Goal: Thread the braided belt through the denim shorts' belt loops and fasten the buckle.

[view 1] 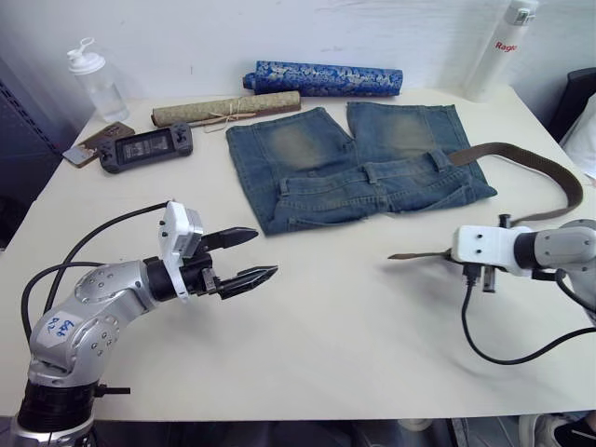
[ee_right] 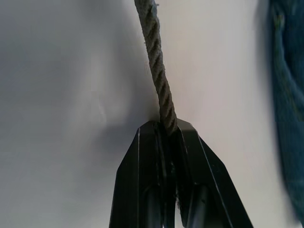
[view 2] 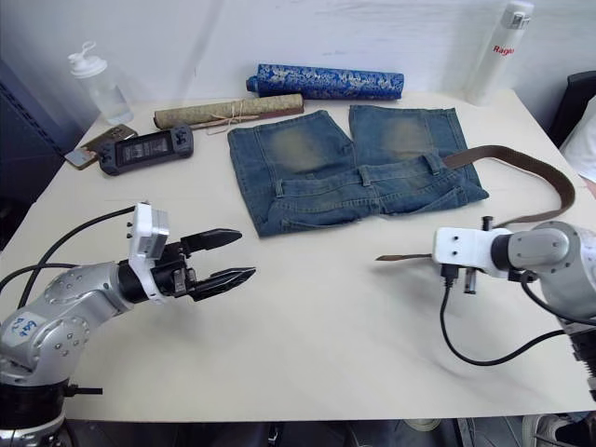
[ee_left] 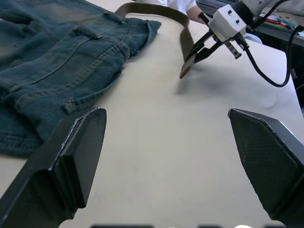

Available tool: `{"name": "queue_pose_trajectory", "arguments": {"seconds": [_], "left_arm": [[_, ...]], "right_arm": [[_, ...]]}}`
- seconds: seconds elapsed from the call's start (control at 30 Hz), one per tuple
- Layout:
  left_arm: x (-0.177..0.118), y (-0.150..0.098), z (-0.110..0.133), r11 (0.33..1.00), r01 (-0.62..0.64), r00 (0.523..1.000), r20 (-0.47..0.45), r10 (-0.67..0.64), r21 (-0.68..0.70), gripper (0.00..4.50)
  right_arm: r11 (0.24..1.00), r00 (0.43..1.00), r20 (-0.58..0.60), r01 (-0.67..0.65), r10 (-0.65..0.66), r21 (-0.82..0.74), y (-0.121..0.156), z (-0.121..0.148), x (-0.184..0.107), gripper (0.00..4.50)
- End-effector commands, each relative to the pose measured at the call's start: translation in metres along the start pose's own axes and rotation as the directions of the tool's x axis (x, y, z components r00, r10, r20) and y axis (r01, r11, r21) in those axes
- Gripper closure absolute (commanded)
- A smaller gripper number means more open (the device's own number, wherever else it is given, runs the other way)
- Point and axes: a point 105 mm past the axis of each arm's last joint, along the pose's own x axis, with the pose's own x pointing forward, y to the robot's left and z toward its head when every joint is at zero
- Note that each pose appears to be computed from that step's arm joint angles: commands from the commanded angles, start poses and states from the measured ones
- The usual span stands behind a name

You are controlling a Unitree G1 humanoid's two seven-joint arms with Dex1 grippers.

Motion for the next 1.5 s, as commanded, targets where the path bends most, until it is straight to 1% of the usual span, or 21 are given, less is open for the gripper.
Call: {"name": "queue_pose_trajectory", "arguments": {"seconds": [0.03,0.17,0.23,0.33,0.4,0.63,0.67,0.7,0.77,0.8,0.83,0.87,0.9,0.93,0.97,1.0,1.03,1.23,1.33,1.5], "left_arm": [[0.054,-0.004,-0.011,0.935,0.23,0.968,-0.159,-0.192,0.27,0.0],[0.085,-0.007,-0.023,0.871,0.319,0.942,-0.225,-0.249,0.374,0.0],[0.095,-0.008,-0.028,0.851,0.338,0.935,-0.244,-0.256,0.403,0.0],[0.11,-0.005,-0.028,0.845,0.323,0.942,-0.227,-0.246,0.427,0.0],[0.118,-0.003,-0.025,0.848,0.302,0.951,-0.199,-0.236,0.436,0.0],[0.128,-0.005,-0.025,0.852,0.293,0.956,-0.162,-0.246,0.434,0.0],[0.129,-0.006,-0.024,0.853,0.292,0.956,-0.154,-0.249,0.432,0.27],[0.13,-0.006,-0.024,0.855,0.292,0.956,-0.15,-0.251,0.429,0.44],[0.131,-0.005,-0.026,0.855,0.292,0.956,-0.159,-0.247,0.429,1.1],[0.131,-0.004,-0.027,0.853,0.294,0.955,-0.167,-0.245,0.431,1.55],[0.132,-0.004,-0.029,0.853,0.296,0.954,-0.174,-0.244,0.43,1.88],[0.132,-0.003,-0.03,0.854,0.297,0.954,-0.181,-0.24,0.428,2.49],[0.132,-0.003,-0.032,0.852,0.3,0.952,-0.192,-0.239,0.428,2.6],[0.132,-0.002,-0.034,0.852,0.301,0.951,-0.199,-0.236,0.429,3.25],[0.132,-0.001,-0.035,0.852,0.3,0.951,-0.205,-0.232,0.429,3.56],[0.132,0.0,-0.036,0.854,0.298,0.951,-0.21,-0.227,0.427,3.97],[0.132,0.001,-0.037,0.856,0.296,0.951,-0.214,-0.223,0.424,4.47],[0.129,0.005,-0.04,0.868,0.286,0.953,-0.213,-0.214,0.407,4.49],[0.13,0.005,-0.035,0.895,0.275,0.959,-0.161,-0.231,0.351,4.49],[0.127,0.001,-0.023,0.938,0.298,0.954,-0.045,-0.295,0.178,4.49]], "right_arm": [[0.997,0.979,0.198,-0.039,0.05,-0.062,0.011,0.076,0.027,4.42],[0.998,0.978,0.202,-0.041,0.051,-0.055,0.01,0.086,0.031,4.42],[0.998,0.978,0.203,-0.04,0.05,-0.052,0.01,0.088,0.032,4.42],[0.998,0.978,0.202,-0.042,0.052,-0.053,0.01,0.09,0.03,4.42],[0.998,0.98,0.194,-0.041,0.05,-0.053,0.01,0.09,0.027,4.42],[0.999,0.98,0.195,-0.038,0.045,-0.039,0.011,0.092,0.025,4.42],[0.999,0.98,0.193,-0.037,0.044,-0.039,0.012,0.092,0.024,4.47],[0.999,0.98,0.193,-0.036,0.043,-0.038,0.012,0.093,0.024,4.5],[0.999,0.98,0.192,-0.034,0.04,-0.035,0.011,0.093,0.024,4.5],[0.999,0.98,0.194,-0.033,0.039,-0.033,0.011,0.094,0.024,4.5],[0.999,0.98,0.195,-0.031,0.037,-0.032,0.011,0.095,0.023,4.5],[0.999,0.98,0.196,-0.03,0.036,-0.032,0.011,0.095,0.023,4.5],[0.999,0.98,0.197,-0.03,0.035,-0.03,0.01,0.095,0.023,4.5],[0.999,0.979,0.199,-0.029,0.034,-0.029,0.01,0.096,0.023,4.5],[0.999,0.979,0.2,-0.029,0.034,-0.028,0.01,0.096,0.023,4.5],[0.999,0.979,0.201,-0.028,0.033,-0.027,0.01,0.097,0.023,4.5],[0.999,0.979,0.201,-0.028,0.033,-0.026,0.01,0.097,0.023,4.5],[1.0,0.977,0.21,-0.023,0.026,-0.015,0.009,0.099,0.021,4.5],[1.0,0.974,0.225,-0.024,0.026,-0.012,0.009,0.102,0.02,4.5],[0.999,0.963,0.268,0.028,-0.034,0.029,0.002,0.108,0.018,4.5]]}}
